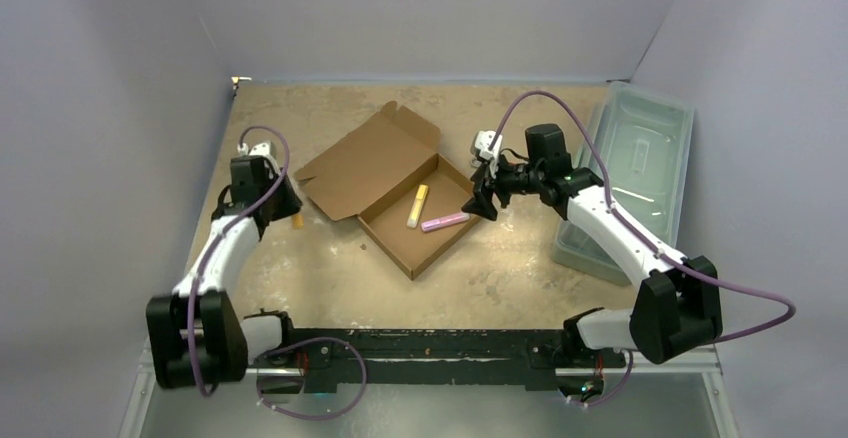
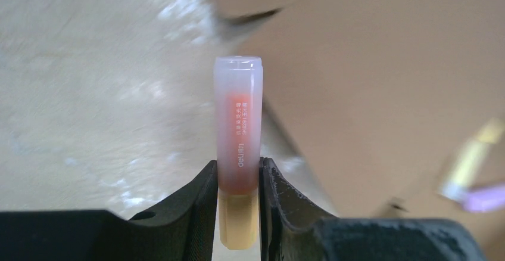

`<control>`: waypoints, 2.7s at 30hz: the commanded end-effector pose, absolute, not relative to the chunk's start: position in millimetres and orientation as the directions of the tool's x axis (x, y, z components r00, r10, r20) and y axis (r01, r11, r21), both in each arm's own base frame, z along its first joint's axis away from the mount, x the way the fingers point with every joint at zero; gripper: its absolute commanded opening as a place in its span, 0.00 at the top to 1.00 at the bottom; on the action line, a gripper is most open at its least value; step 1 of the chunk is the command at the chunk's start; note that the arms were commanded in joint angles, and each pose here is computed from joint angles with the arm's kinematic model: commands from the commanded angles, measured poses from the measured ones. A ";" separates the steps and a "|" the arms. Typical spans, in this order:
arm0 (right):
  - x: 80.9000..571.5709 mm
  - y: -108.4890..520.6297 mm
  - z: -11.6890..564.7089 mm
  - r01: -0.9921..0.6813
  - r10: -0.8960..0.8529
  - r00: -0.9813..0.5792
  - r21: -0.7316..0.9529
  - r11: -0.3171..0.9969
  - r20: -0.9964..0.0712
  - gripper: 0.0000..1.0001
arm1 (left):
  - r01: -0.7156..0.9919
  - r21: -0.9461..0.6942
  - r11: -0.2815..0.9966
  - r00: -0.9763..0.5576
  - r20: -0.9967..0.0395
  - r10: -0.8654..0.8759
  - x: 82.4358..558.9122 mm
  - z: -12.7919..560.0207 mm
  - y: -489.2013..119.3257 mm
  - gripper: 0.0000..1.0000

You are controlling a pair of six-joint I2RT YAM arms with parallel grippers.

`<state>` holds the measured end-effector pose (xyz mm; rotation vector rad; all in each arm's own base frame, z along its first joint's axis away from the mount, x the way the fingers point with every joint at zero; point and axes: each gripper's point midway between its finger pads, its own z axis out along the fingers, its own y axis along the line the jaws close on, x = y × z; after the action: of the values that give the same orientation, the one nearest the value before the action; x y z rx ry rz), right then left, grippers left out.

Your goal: Fold the paper box

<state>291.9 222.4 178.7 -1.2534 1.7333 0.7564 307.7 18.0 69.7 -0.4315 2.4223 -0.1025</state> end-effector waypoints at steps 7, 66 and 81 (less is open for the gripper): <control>296.5 214.1 186.5 -0.949 -0.418 -0.120 -0.020 0.315 -0.900 0.23 | 0.021 -0.909 0.417 -0.597 -0.346 -0.724 284.0 183.2 -110.2 1.00; 247.9 160.0 182.5 -0.974 -0.398 0.127 -0.191 0.124 -0.908 0.07 | -0.097 -0.672 0.734 -0.375 -0.659 -0.652 212.5 148.7 -111.1 0.05; 258.6 158.7 175.9 -0.988 -0.430 0.075 -0.126 0.092 -0.900 0.07 | -0.090 -0.786 0.612 -0.283 -0.568 -0.772 254.2 176.4 -102.2 0.01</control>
<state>249.6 157.7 158.9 -1.4475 1.5207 0.8226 235.9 -91.8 134.5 -0.6957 1.8328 -0.6026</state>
